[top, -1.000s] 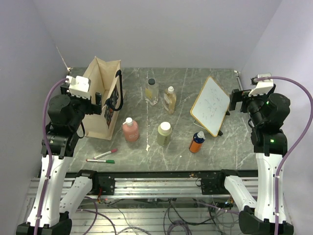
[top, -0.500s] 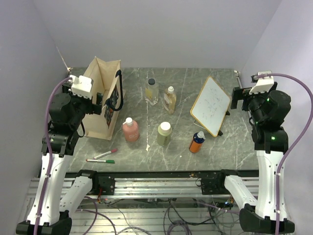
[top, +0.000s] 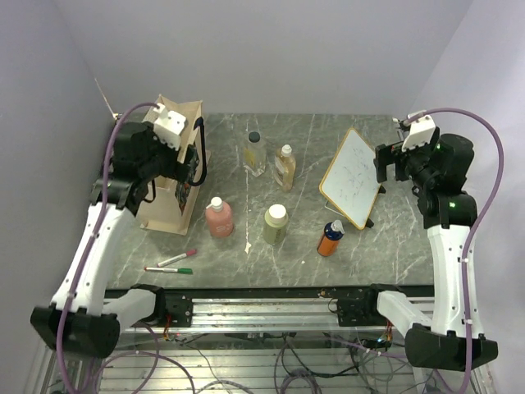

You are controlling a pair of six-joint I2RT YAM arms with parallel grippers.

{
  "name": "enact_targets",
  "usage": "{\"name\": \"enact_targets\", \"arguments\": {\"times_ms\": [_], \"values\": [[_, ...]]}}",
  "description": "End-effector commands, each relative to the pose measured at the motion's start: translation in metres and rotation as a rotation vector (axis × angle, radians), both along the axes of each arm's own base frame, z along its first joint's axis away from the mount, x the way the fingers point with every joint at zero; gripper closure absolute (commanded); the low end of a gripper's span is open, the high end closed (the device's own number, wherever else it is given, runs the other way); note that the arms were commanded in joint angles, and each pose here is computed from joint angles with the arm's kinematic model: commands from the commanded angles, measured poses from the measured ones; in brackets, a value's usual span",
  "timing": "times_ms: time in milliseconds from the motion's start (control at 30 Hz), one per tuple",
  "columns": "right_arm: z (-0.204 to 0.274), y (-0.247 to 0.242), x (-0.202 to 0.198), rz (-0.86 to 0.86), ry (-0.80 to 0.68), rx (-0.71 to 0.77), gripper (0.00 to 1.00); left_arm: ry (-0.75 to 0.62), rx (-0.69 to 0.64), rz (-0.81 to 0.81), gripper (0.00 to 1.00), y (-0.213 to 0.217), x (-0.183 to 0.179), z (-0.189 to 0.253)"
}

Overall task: Place the personal care products into the canvas bag
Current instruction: Adjust the canvas bag at the center of the board.

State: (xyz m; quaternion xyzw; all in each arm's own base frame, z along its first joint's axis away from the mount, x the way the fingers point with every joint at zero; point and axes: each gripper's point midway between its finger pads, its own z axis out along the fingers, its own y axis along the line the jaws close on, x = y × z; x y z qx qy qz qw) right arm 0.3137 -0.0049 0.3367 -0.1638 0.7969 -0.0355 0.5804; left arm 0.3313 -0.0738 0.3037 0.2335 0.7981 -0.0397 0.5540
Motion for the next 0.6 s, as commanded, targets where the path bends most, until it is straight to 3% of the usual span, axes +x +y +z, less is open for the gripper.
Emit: {"name": "enact_targets", "arguments": {"times_ms": [0, 133, 400, 567], "values": [[-0.004, 0.013, 0.011, 0.089, -0.022, -0.002, 0.00, 0.065, 0.028, -0.051, 0.02, -0.017, 0.014, -0.012], [-0.024, 0.023, 0.021, 0.148, 0.005, 0.022, 0.00, 0.131, 0.073, -0.038, 0.01, -0.025, 0.037, -0.032], [-0.067, 0.032, 0.030, 0.194, 0.072, 0.050, 0.00, 0.303, 0.162, -0.118, 0.47, -0.050, 0.053, -0.082], [-0.070, 0.044, 0.026, 0.240, 0.048, 0.104, 0.00, 0.330, 0.170, -0.180, 0.64, -0.064, 0.043, -0.084]]}}
